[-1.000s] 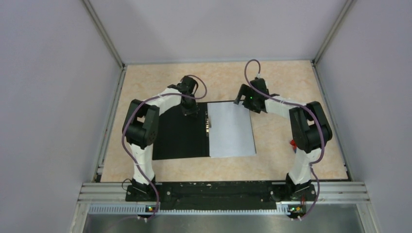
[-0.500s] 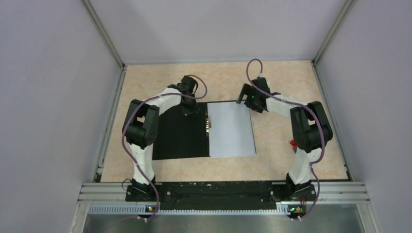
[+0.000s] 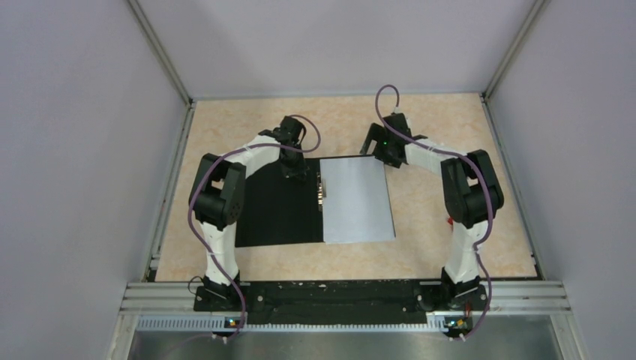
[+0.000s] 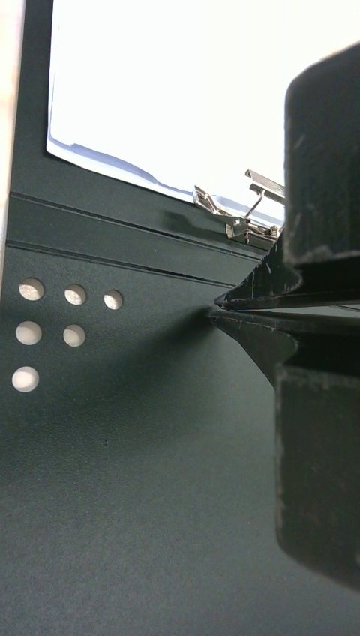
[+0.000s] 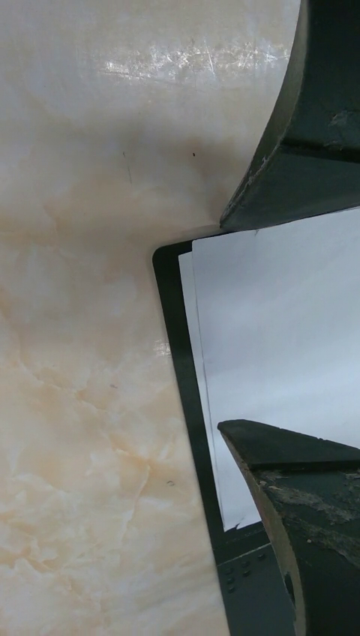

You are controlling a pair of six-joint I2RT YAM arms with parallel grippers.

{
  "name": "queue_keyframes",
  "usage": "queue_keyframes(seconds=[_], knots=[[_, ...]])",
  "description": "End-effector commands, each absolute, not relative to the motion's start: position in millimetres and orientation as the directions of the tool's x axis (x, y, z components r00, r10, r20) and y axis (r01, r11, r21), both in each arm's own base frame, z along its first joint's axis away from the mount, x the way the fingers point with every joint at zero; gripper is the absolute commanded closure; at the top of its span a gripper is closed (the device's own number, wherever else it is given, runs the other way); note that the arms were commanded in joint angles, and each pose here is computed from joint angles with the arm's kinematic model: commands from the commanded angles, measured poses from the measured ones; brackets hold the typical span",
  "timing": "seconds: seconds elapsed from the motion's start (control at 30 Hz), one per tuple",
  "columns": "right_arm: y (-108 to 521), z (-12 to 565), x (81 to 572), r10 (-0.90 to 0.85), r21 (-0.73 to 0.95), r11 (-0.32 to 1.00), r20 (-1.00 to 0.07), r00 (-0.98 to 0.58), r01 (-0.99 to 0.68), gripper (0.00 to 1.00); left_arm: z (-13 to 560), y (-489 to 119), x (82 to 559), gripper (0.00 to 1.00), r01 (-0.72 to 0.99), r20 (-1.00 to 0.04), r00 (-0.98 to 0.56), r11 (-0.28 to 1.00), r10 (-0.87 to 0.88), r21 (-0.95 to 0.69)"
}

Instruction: Put the files into the folder

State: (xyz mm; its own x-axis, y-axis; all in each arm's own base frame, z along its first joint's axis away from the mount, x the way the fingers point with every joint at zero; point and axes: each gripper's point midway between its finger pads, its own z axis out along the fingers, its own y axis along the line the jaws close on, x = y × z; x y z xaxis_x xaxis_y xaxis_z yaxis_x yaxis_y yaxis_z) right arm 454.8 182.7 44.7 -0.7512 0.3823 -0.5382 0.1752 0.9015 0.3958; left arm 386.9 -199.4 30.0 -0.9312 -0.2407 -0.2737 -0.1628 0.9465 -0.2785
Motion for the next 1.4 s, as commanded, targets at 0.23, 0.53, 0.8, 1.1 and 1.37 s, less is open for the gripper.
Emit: queue_keyframes(seconds=[0.23,0.53,0.8,1.1,1.37], knots=[[198,44,459,0.341,0.346,0.924,-0.555,-0.759,0.162,0.05,33,-204,397,0.91,-0.144,-0.286,-0.929,0.943,-0.234,-0.301],[156,68,448,0.397,0.342,0.910,-0.560,-0.727,0.234,0.05,31,-202,395,0.91,-0.145,-0.281,-0.932,0.945,-0.231,-0.294],[150,51,328,0.397,0.390,0.895,-0.476,-0.785,0.217,0.05,52,-201,380,0.90,-0.130,-0.299,-0.925,0.935,-0.234,-0.331],[144,42,218,0.449,0.459,0.852,-0.399,-0.799,0.250,0.08,60,-204,316,0.88,-0.106,-0.272,-0.932,0.900,-0.238,-0.423],[148,35,177,0.468,0.494,0.823,-0.315,-0.825,0.279,0.17,55,-243,259,0.91,-0.056,-0.220,-0.958,0.871,-0.186,-0.489]])
